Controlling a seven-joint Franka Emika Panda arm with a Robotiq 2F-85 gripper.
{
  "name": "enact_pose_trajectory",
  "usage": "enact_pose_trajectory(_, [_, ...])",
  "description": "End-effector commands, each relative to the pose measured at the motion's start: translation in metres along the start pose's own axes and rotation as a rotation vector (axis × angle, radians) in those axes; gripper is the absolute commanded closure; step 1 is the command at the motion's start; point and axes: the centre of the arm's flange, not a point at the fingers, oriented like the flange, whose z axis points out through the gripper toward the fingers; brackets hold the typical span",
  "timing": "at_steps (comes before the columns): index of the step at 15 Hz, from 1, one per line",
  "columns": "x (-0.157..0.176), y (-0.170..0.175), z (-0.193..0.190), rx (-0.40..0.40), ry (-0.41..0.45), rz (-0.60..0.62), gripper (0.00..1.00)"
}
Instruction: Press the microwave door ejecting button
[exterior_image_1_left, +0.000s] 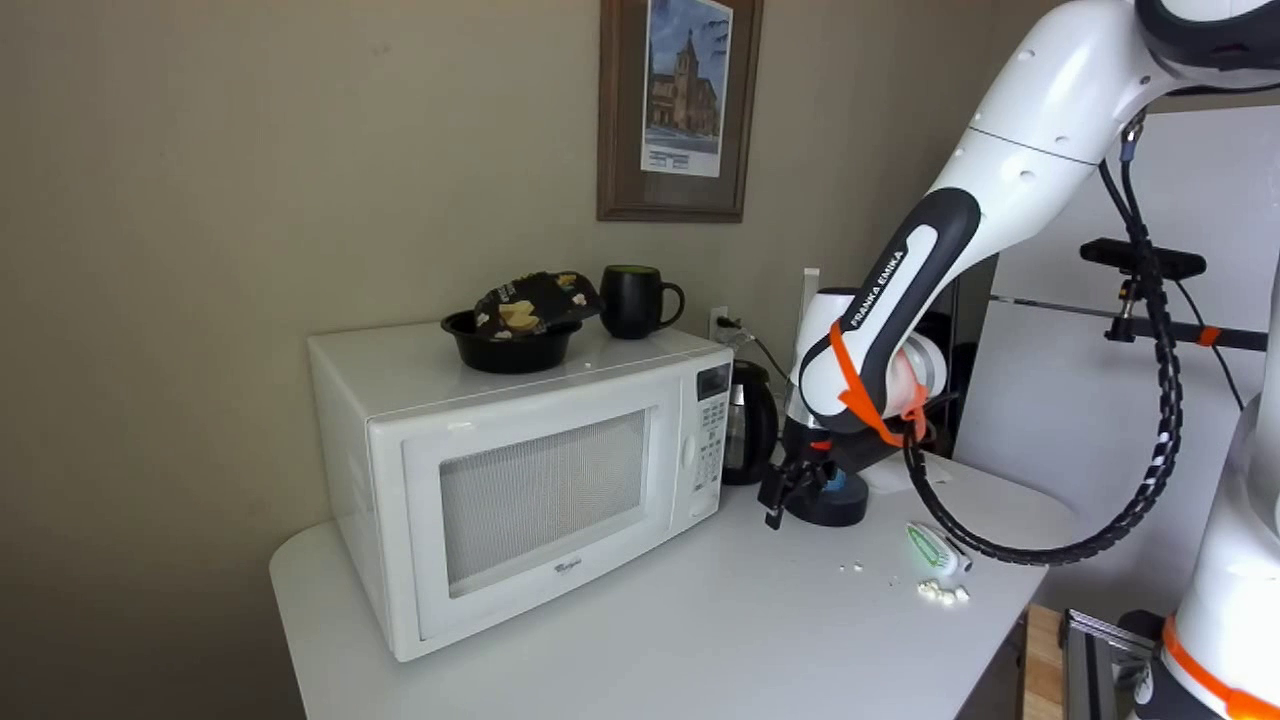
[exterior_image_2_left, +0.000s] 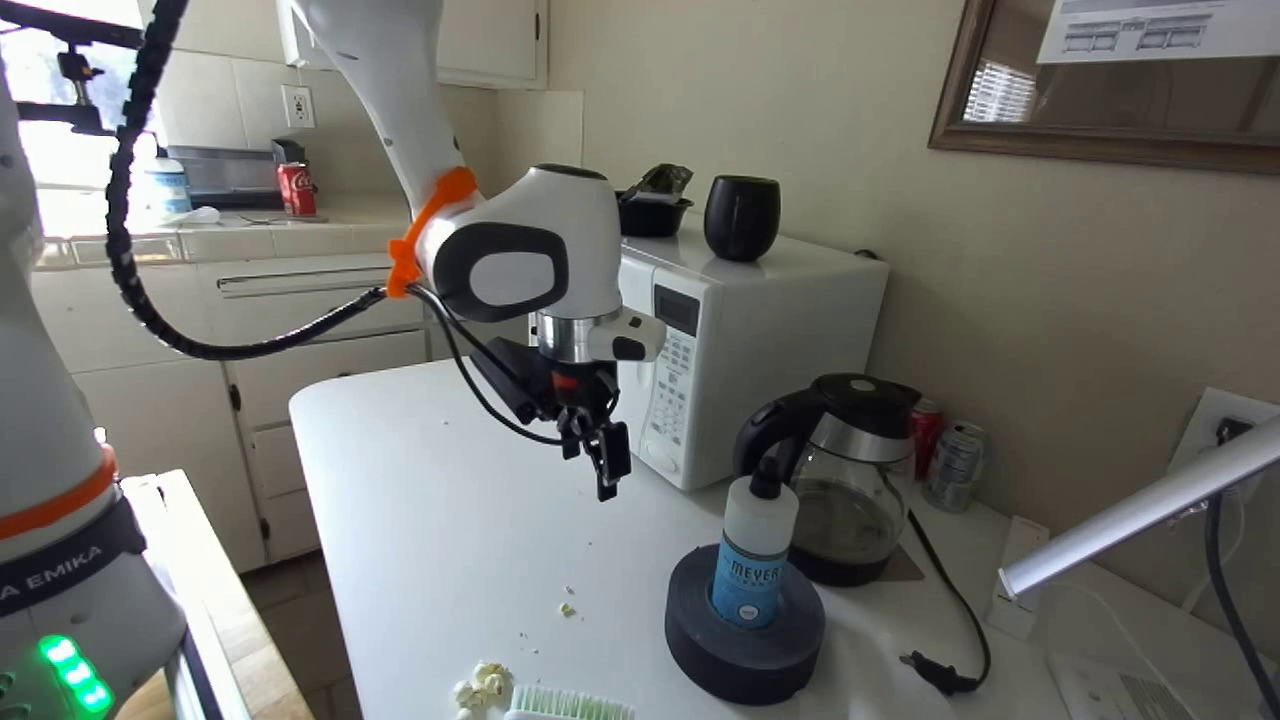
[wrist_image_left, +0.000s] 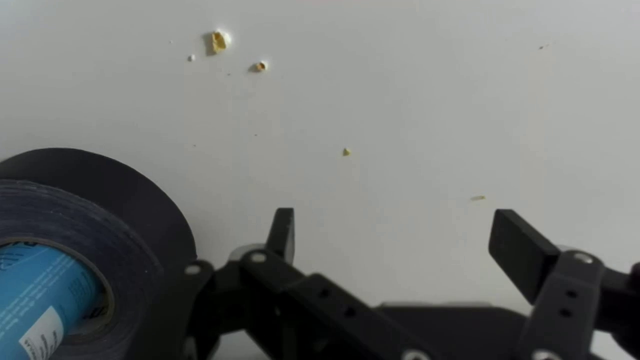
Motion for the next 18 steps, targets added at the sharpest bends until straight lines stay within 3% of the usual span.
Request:
enact_pose_trajectory(1, [0.0,0.0,0.0,0.0,0.001,0.0,0.0])
enact_pose_trajectory(3, [-0.002,-0.001,0.012,0.023,0.026,-0.016,0.0])
enact_pose_trajectory(4, [-0.002,-0.001,0.015,0.026,0.045,-0.006,0.25])
enact_pose_trajectory(5, [-0.003,-0.002,0.016,0.042,0.073,-0.011,0.27])
enact_pose_trajectory(9, [0.0,-0.013,0.021,0.049,0.175,-0.035,0.58])
enact_pose_trajectory(14, [0.009,-0.027,0.03,0.065,0.202,-0.06,0.96])
enact_pose_trajectory(15, [0.011,-0.027,0.032,0.07,0.207,-0.059,1.0])
enact_pose_trajectory(18, [0.019,-0.021,0.038,0.076,0.235,-0.054,1.0])
